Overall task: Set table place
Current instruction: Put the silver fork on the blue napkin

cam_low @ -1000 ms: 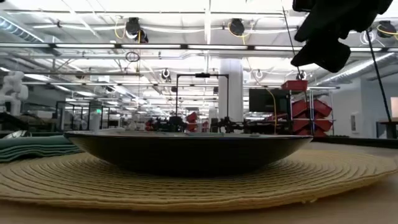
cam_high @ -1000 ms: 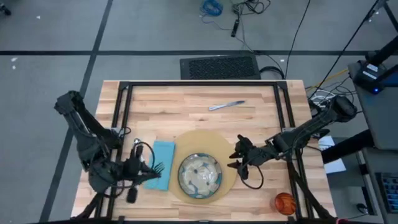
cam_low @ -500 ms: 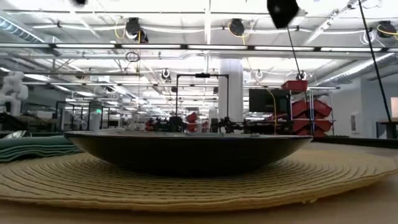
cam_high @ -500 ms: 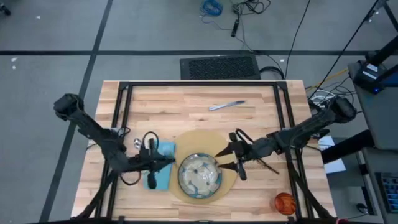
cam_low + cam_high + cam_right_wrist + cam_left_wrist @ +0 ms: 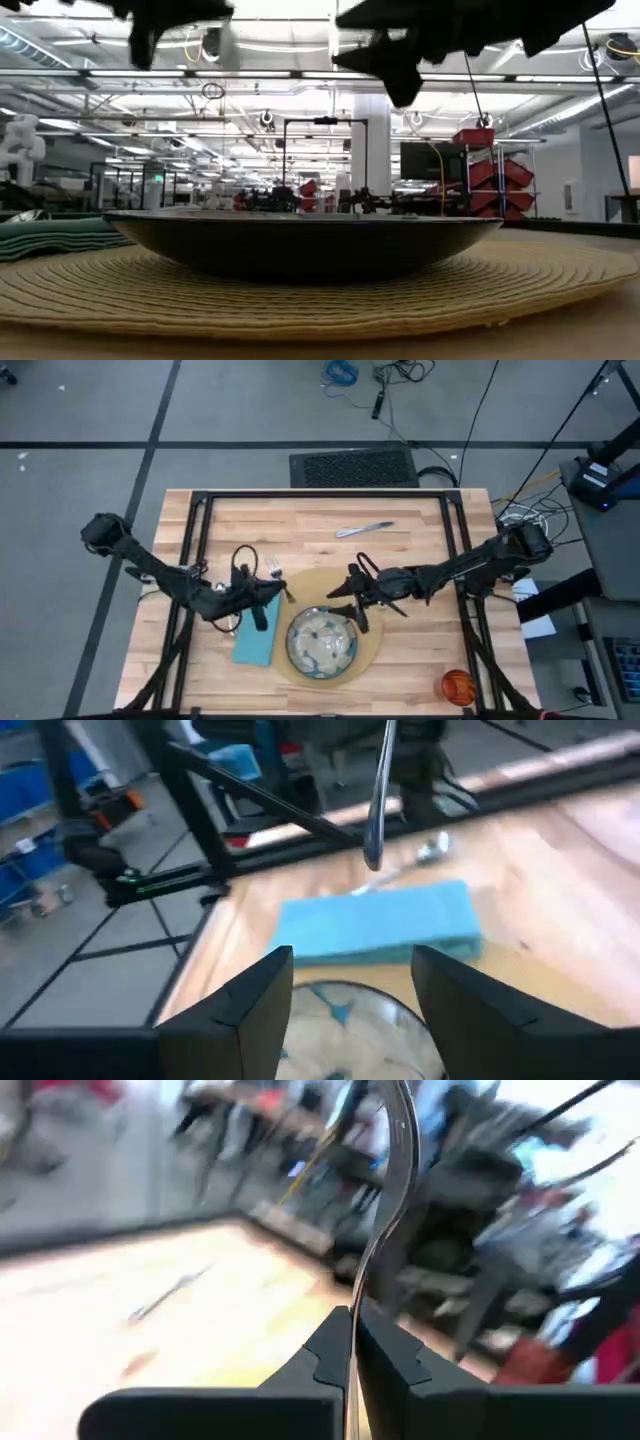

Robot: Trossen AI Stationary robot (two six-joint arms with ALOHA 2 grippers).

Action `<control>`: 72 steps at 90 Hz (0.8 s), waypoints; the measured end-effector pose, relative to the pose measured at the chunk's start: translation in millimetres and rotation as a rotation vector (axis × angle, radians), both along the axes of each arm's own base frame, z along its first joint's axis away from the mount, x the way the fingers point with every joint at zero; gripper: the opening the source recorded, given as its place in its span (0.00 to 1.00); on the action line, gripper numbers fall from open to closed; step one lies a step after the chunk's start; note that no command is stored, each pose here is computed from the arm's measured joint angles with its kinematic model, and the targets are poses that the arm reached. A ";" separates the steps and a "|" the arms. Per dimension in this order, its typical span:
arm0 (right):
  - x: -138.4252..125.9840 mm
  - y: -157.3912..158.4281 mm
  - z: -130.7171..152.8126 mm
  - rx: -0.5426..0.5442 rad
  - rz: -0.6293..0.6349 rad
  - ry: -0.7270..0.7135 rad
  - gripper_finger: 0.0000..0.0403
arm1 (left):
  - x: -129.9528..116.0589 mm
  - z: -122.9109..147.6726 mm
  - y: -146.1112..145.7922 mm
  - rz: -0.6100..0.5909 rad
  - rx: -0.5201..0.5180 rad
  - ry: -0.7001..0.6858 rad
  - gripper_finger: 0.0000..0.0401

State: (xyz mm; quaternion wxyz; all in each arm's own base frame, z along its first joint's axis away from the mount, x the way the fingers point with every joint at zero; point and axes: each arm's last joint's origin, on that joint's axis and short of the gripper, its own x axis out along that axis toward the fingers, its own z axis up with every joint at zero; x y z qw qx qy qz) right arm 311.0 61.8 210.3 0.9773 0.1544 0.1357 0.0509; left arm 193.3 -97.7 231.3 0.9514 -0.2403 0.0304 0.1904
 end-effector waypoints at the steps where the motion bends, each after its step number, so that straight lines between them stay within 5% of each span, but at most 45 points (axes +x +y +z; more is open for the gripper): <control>1: 0.1 0.0 -0.5 0.001 0.000 0.002 0.49 | -2.3 -0.1 0.7 0.004 -0.025 0.009 0.00; 11: -0.4 2.6 -3.1 0.005 0.009 0.025 0.49 | -25.2 8.2 5.7 0.042 -0.215 0.083 0.00; 24: -1.1 5.3 -3.2 0.002 0.021 0.026 0.49 | -40.4 56.7 5.7 0.008 -0.293 0.066 0.00; 48: -1.4 6.4 -3.0 0.005 0.056 0.026 0.49 | -63.6 163.0 22.6 -0.150 -0.154 0.332 0.00; 72: -1.5 6.8 -2.7 0.009 0.070 0.025 0.49 | -46.8 200.8 14.9 -0.274 -0.099 0.585 0.00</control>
